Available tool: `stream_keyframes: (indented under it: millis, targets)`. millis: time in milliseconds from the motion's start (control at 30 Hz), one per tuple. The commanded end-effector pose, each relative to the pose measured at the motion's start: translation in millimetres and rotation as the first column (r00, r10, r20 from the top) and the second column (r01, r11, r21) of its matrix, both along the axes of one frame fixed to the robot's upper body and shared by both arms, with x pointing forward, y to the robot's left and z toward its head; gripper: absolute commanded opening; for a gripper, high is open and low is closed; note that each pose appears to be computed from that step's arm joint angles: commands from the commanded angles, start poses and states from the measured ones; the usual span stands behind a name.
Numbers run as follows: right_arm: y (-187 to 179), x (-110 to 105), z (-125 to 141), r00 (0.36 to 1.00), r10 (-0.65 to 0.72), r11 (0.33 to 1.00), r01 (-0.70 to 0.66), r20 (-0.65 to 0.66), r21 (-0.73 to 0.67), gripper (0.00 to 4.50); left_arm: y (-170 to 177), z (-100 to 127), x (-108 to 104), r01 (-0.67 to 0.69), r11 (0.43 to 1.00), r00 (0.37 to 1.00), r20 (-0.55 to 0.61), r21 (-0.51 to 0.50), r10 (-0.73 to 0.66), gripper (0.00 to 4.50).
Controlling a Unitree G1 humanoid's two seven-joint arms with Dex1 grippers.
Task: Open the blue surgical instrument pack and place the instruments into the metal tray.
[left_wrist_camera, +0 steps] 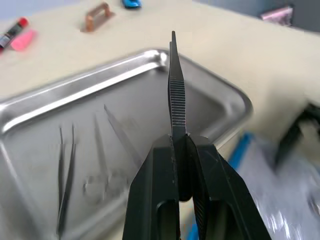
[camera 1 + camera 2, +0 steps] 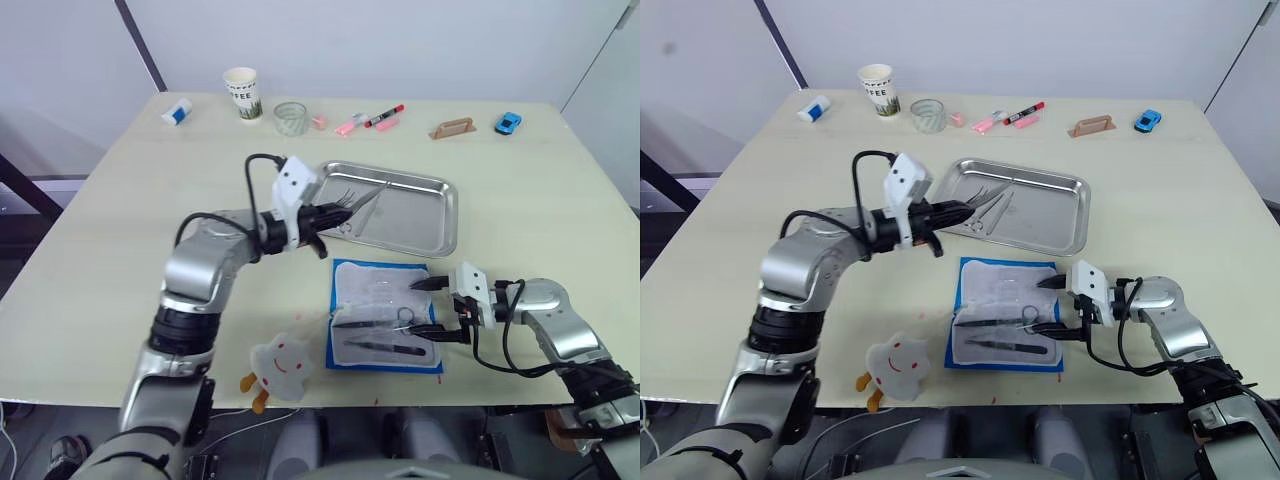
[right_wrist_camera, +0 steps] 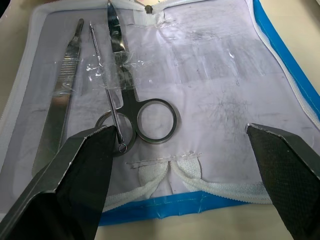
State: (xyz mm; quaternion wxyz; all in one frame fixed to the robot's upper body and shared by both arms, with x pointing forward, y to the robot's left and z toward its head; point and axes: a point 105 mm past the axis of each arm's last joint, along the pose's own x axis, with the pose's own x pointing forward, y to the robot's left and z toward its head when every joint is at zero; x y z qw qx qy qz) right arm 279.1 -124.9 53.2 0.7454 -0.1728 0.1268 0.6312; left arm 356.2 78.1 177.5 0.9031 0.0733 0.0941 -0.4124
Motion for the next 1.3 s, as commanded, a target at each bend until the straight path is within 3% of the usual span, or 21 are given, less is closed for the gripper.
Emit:
stream_keyframes:
  millis: [33, 200, 400, 767, 1300]
  targets:
    - [-10, -12, -37, 0.992, -0.039, 0.993, 0.025, -0.116, -0.119, 4.50, -22, 10, 13, -0.094, 0.995, 0.995, 0.022, -0.038, 0.095, 0.03]
    - [-9, -14, -37, 0.992, -0.041, 0.993, 0.027, -0.121, -0.114, 4.50, -58, 11, 29, -0.226, 0.972, 0.974, -0.005, -0.065, 0.226, 0.03]
    - [-10, -16, -37, 0.992, -0.039, 0.993, 0.024, -0.123, -0.119, 4.50, -80, -1, 38, -0.281, 0.960, 0.959, -0.033, -0.012, 0.281, 0.03]
    - [-11, -18, -37, 0.991, -0.039, 0.992, 0.023, -0.127, -0.123, 4.50, -88, -29, 47, -0.360, 0.932, 0.920, -0.155, 0.029, 0.360, 0.03]
    - [-11, -18, -36, 0.991, -0.035, 0.992, 0.018, -0.132, -0.128, 4.50, -81, -42, 57, -0.417, 0.907, 0.891, -0.167, 0.063, 0.422, 0.03]
